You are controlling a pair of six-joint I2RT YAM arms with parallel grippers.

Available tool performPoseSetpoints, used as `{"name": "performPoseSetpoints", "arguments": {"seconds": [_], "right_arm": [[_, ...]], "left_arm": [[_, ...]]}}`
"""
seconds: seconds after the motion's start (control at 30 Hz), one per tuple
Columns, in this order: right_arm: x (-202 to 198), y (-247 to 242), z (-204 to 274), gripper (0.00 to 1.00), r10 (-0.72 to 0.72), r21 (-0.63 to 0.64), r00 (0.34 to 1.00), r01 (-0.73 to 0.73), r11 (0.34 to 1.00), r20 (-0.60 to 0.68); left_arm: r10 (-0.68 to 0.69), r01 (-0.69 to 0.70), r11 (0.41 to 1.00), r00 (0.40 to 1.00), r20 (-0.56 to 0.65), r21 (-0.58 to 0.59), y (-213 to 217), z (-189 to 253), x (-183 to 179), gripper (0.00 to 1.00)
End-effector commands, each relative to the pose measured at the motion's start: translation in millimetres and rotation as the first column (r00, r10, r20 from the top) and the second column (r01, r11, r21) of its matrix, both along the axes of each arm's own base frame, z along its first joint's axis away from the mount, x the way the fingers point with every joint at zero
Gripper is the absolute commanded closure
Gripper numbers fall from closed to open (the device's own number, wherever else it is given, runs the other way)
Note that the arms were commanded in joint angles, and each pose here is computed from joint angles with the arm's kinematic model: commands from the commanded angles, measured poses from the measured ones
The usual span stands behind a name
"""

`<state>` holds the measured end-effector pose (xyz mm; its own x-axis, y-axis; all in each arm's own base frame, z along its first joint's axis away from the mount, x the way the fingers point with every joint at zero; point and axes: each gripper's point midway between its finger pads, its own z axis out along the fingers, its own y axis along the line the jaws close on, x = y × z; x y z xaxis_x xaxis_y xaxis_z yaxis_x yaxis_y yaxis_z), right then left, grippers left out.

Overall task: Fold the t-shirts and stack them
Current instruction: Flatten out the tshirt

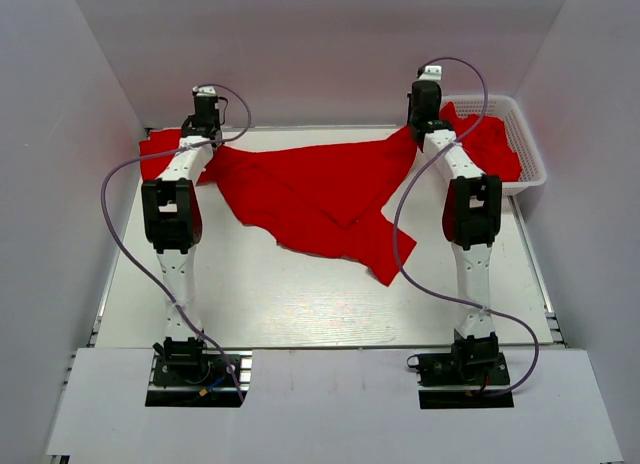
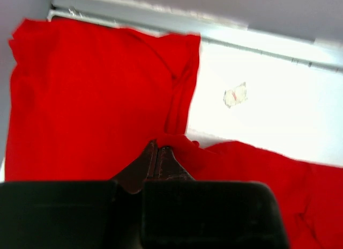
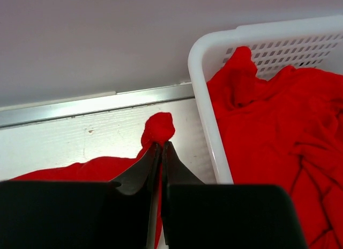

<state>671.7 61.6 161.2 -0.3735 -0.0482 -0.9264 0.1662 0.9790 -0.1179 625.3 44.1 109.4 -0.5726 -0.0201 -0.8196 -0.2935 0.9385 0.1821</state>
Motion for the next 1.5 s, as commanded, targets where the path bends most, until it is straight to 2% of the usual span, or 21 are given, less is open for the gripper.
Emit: {"name": "performPoseSetpoints", "arguments": {"seconds": [0.0, 0.03, 0.1, 0.17, 0.2, 0.23, 0.3, 0.43, 0.57, 0.67, 0.7, 0.73, 0.8, 0.87, 0.93, 0.97, 1.0, 1.17, 1.23, 1.37, 1.47], "right_arm": [[15.5, -4.5, 30.9, 0.95, -0.019, 0.002, 0.994, 0.019, 1.0, 0.112], [15.3, -7.3, 30.1, 0.94, -0.031, -0.002, 0.993, 0.031, 1.0, 0.111], [15.3, -7.8, 28.9, 0.78, -0.038, -0.004, 0.993, 0.038, 0.999, 0.11], [15.5, -8.8, 28.7, 0.59, -0.025, -0.035, 0.994, 0.028, 0.999, 0.105], [15.2, -10.5, 29.8, 0.48, -0.025, -0.043, 0.994, 0.029, 0.999, 0.103], [14.3, -10.8, 34.4, 0.25, -0.027, -0.048, 0.994, 0.033, 0.998, 0.109], [11.9, -11.6, 45.0, 0.1, -0.027, -0.05, 0.993, 0.034, 0.998, 0.118], [-1.1, -3.6, 74.4, 0.1, 0.018, -0.021, 0.992, -0.016, 1.0, 0.126], [-28.6, 24.4, 111.5, 0.1, 0.149, -0.018, 0.982, -0.148, 0.989, 0.12], [-54.9, 34.6, 117.6, 0.1, 0.187, -0.012, 0.981, -0.187, 0.982, 0.06], [-66.8, 42.8, 99.1, 0.1, 0.194, -0.01, 0.981, -0.194, 0.981, -0.002], [-77.1, 47.0, 109.0, 0.1, 0.217, 0.001, 0.976, -0.217, 0.976, 0.0], [-110.2, 58.8, 92.8, 0.1, 0.258, 0.041, 0.963, -0.255, 0.966, -0.076], [-129.3, 68.3, 84.2, 0.1, 0.263, 0.125, 0.96, -0.251, 0.96, -0.095], [-165.9, 73.6, 52.0, 0.1, 0.304, 0.164, 0.936, -0.277, 0.947, -0.179], [-187.9, 74.0, 10.5, 0.1, 0.303, 0.185, 0.913, -0.259, 0.948, -0.273], [-197.8, 73.7, 16.8, 0.1, 0.311, 0.196, 0.912, -0.264, 0.944, -0.266], [-251.1, 94.7, -46.1, 0.1, 0.407, 0.302, 0.817, -0.3, 0.905, -0.408], [-262.3, 105.8, -59.0, 0.1, 0.434, 0.337, 0.791, -0.305, 0.891, -0.432], [-293.3, 114.0, -94.9, 0.1, 0.466, 0.374, 0.734, -0.304, 0.876, -0.494], [-301.3, 116.6, -106.5, 0.1, 0.471, 0.382, 0.727, -0.303, 0.873, -0.5]], "left_arm": [[0.051, -0.051, 0.999, 0.998, 0.047, -0.004, 9.9, 25.3, 6.3, 1.0], [0.065, -0.064, 0.998, 0.997, 0.041, -0.006, 11.1, 23.8, 4.2, 1.0], [0.079, -0.078, 0.997, 0.996, 0.044, -0.013, 16.5, 30.3, 3.8, 0.96], [0.079, -0.079, 0.997, 0.996, 0.032, -0.012, 16.5, 32.8, 1.6, 0.67], [0.072, -0.071, 0.997, 0.996, 0.045, -0.019, 15.0, 38.2, 4.3, 0.41], [0.072, -0.071, 0.997, 0.997, 0.033, -0.018, 15.0, 36.2, 2.2, 0.23], [0.062, -0.061, 0.998, 0.997, 0.043, -0.025, 13.0, 40.3, 4.5, 0.0], [0.041, -0.037, 0.998, 0.995, 0.091, -0.042, 8.8, 76.0, 0.6, 0.0], [-0.036, 0.049, 0.995, 0.99, 0.134, -0.091, -7.3, 109.2, -4.4, 0.0], [-0.114, 0.135, 0.981, 0.982, 0.148, -0.141, -29.8, 120.6, -9.0, 0.0], [-0.147, 0.171, 0.973, 0.977, 0.154, -0.154, -41.2, 127.9, -13.4, 0.0], [-0.208, 0.234, 0.953, 0.967, 0.146, -0.192, -54.8, 123.0, -16.8, 0.0], [-0.288, 0.312, 0.916, 0.949, 0.13, -0.251, -78.9, 115.8, -26.7, 0.0], [-0.345, 0.358, 0.874, 0.933, 0.1, -0.328, -101.7, 101.5, -46.1, 0.0], [-0.373, 0.366, 0.857, 0.926, 0.053, -0.363, -119.9, 81.7, -67.4, 0.0], [-0.406, 0.397, 0.839, 0.912, 0.056, -0.372, -135.1, 79.0, -74.1, 0.0], [-0.413, 0.393, 0.835, 0.91, 0.034, -0.386, -141.4, 70.0, -82.3, 0.0], [-0.484, 0.399, 0.807, 0.869, -0.101, -0.436, -185.3, 12.5, -130.2, 0.0], [-0.49, 0.374, 0.803, 0.857, -0.158, -0.463, -189.3, -11.3, -147.5, 0.0], [-0.519, 0.372, 0.776, 0.835, -0.182, -0.51, -206.3, -33.9, -175.6, 0.0], [-0.532, 0.374, 0.761, 0.828, -0.179, -0.53, -216.4, -43.9, -185.6, 0.0]]}}
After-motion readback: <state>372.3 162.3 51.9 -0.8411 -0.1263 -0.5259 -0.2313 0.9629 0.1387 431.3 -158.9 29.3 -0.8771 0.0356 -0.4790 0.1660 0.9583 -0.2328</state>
